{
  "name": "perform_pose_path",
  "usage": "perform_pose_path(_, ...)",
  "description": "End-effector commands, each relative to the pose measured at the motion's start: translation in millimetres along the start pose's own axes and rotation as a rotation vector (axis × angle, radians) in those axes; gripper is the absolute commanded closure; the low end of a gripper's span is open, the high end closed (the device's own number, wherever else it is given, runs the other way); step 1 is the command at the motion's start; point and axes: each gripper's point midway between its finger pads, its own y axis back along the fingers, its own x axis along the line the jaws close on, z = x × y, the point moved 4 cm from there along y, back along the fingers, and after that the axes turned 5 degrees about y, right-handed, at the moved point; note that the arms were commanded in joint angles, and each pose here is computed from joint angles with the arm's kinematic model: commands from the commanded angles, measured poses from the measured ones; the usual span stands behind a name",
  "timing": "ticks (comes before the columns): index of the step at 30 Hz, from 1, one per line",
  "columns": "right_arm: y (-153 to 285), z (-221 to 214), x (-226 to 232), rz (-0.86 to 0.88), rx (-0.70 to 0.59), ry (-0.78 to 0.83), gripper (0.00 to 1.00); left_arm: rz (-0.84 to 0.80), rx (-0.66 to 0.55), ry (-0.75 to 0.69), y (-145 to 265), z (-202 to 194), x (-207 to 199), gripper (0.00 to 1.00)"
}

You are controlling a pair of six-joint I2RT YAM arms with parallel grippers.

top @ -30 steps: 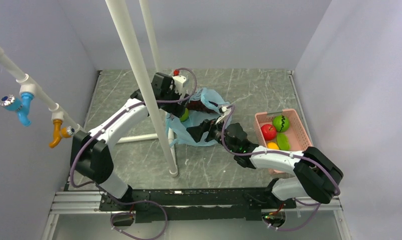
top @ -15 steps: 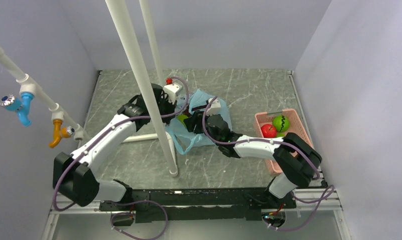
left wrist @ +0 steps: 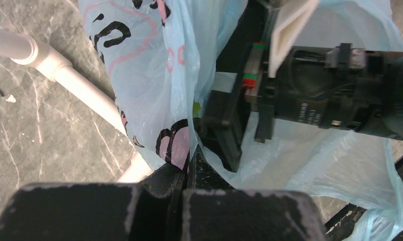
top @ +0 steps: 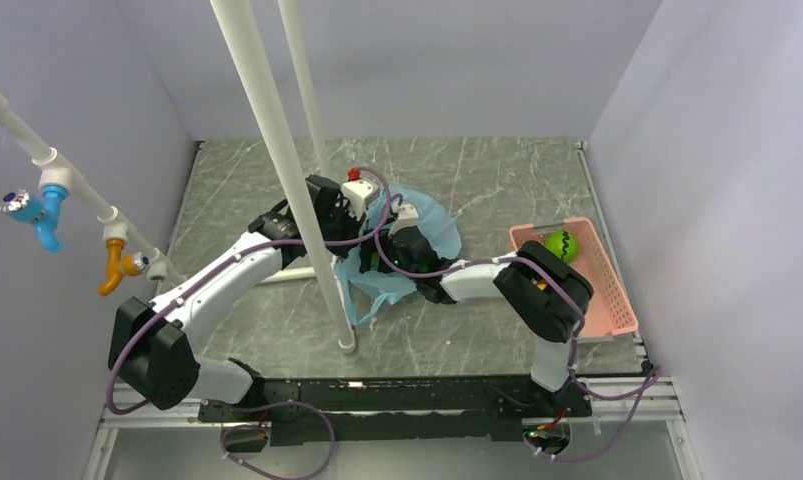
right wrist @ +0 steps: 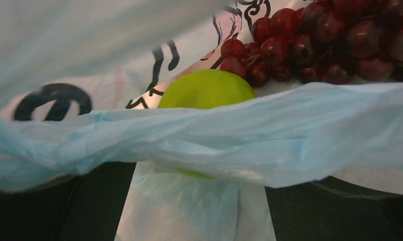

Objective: Take the fake fruits out of the plastic bag

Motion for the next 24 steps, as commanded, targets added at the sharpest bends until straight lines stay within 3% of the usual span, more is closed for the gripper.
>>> perform_pose_path(1,-20.7,1.7,1.8,-0.017,0.019,0.07,0.06,0.015,-0.047,-0.001,3.2,16.8,0.9,1.0)
perform_pose_path(10,-43.1,-18.8,-9.2,-0.066,0.069,0.085,0.12,0.036,-0.017,0.002,-2.0,12.6,4.4,1.0)
perform_pose_path(14,-47.4,-20.8,-10.5,-0.071,0.081,0.095,0.21,0.047,-0.012,0.002,-2.3,11.9,6.1,1.0)
perform_pose_path(20,-28.5,16.8,6.1,-0.013,-0.001,0.093,0.42,0.074,0.01,0.008,-6.2,8.9,10.3,1.0)
perform_pose_path(24,-3.9,54.0,17.6,0.025,-0.093,0.067,0.68,0.089,0.034,0.012,-10.6,6.5,12.9,1.0)
